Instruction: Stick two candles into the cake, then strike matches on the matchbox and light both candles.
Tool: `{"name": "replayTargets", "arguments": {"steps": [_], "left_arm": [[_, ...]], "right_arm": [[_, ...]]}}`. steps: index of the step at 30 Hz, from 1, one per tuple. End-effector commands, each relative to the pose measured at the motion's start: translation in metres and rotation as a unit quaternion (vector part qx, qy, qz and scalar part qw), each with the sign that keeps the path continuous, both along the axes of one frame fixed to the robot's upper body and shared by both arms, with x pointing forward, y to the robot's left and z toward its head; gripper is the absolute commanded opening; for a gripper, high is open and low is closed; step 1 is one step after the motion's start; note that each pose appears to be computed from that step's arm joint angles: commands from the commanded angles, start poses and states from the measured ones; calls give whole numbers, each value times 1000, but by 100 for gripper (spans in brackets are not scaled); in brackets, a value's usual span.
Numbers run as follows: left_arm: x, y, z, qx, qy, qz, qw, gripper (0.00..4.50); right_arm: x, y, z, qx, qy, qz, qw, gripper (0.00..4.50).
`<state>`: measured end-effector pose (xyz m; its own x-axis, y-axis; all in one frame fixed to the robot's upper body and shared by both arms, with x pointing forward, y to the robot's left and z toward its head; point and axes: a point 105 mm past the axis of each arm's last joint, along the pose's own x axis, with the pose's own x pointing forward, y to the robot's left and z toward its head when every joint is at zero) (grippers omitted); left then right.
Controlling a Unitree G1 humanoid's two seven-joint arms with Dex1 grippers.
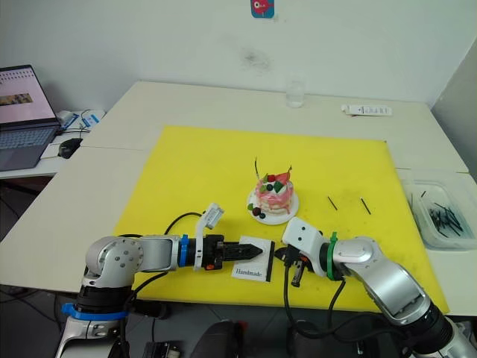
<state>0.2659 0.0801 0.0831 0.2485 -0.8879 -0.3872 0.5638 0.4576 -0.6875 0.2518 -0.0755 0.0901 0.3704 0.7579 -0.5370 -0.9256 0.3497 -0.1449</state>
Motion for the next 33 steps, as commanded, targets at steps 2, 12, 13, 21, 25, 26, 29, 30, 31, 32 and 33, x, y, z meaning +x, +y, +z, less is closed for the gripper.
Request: {"name": "replayTargets", "arguments": {"steps": [2, 12, 13, 21, 25, 26, 29, 30, 31, 32, 33], "left_arm": [[-8, 2, -23, 28, 36, -2, 999, 128], [-7, 6, -23, 24, 33, -2, 999, 1], [-7, 7, -23, 26, 35, -1, 999, 1], [-8, 10, -20, 16, 46, 3, 999, 206], [-6, 12, -21, 16, 51, 6, 999, 233], [-5, 12, -21, 16, 51, 7, 999, 233], [-5, 12, -21, 15, 54, 8, 998, 233], [-5, 11, -22, 15, 55, 8, 998, 233], [-5, 11, -22, 15, 55, 7, 998, 233], [-6, 10, -22, 14, 56, 6, 998, 233], [-6, 10, -22, 14, 56, 5, 998, 233]], "right_arm": [[-1, 4, 5, 6, -11, 5, 1000, 0], [2, 1, 2, -11, -26, 5, 1000, 0], [2, 2, 1, -13, -26, 7, 1000, 0], [1, 8, 0, -8, -25, 15, 1000, 0], [1, 11, 1, -4, -26, 19, 999, 0], [1, 13, 2, -2, -27, 21, 999, 0], [1, 17, 3, 3, -27, 25, 999, 0], [1, 18, 3, 4, -27, 26, 999, 0], [1, 19, 3, 6, -28, 28, 999, 0], [1, 21, 4, 7, -29, 29, 999, 0], [1, 22, 4, 9, -29, 30, 999, 0]]}}
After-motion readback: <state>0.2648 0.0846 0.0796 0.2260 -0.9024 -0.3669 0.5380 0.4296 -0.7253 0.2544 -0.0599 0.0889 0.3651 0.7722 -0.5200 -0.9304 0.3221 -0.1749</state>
